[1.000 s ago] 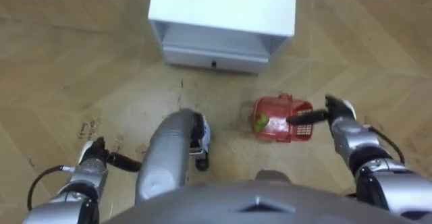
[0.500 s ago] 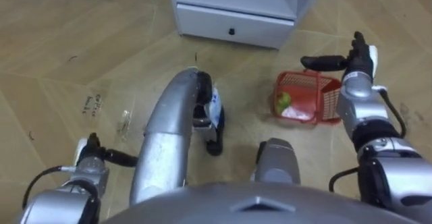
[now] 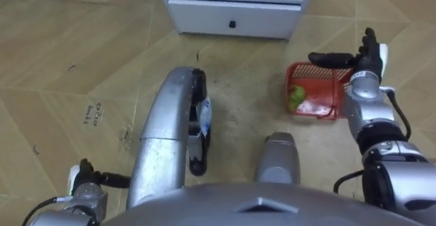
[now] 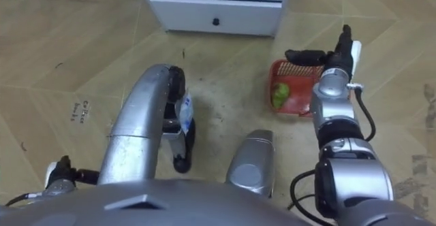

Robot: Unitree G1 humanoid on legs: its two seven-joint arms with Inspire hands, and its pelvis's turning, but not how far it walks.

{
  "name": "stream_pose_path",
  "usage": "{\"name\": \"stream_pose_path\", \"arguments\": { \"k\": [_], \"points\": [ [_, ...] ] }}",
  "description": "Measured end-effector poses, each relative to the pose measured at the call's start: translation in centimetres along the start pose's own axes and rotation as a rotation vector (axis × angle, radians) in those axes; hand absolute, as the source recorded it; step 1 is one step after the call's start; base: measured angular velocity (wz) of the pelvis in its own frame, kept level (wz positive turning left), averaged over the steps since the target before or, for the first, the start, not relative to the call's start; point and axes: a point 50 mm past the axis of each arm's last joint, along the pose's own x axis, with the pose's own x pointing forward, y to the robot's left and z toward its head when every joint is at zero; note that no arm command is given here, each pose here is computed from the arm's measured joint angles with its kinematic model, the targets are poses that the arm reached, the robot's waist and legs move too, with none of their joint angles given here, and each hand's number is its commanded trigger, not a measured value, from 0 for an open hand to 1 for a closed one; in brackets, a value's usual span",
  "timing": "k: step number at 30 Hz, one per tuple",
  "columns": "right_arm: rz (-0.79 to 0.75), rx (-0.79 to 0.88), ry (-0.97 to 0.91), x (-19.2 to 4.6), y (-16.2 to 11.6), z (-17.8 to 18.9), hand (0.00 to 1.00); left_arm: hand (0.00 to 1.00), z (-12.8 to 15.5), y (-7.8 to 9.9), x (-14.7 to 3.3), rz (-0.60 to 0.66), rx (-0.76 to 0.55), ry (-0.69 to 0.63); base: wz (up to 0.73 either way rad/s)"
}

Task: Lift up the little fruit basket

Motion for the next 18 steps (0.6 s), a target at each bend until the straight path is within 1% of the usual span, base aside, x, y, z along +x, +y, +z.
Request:
{"name": "stream_pose_path", "arguments": {
  "k": [1, 4, 9, 13, 18],
  "points": [
    [0.003, -0.016, -0.008, 0.1, 0.1, 0.2, 0.00, 0.00, -0.2, -0.6, -0.2, -0.028, 0.000, 0.001, -0.06],
    [0.006, -0.027, 0.006, -0.1, 0.1, -0.3, 0.00, 0.00, -0.5, -1.6, -0.4, -0.086, 0.026, 0.001, 0.07],
    [0.012, -0.049, -0.005, 0.0, -0.1, -0.2, 0.00, 0.00, -0.2, -2.0, -0.5, -0.133, 0.044, -0.019, 0.02],
    [0.055, -0.077, -0.012, 0.0, 0.1, -0.2, 0.00, 0.00, 0.4, -2.3, -0.5, -0.163, 0.050, -0.041, 0.03],
    [0.076, -0.048, 0.001, 0.2, -0.5, -0.1, 0.00, 0.00, 0.8, -2.8, -0.6, -0.201, 0.083, -0.063, -0.01]
  ]
}}
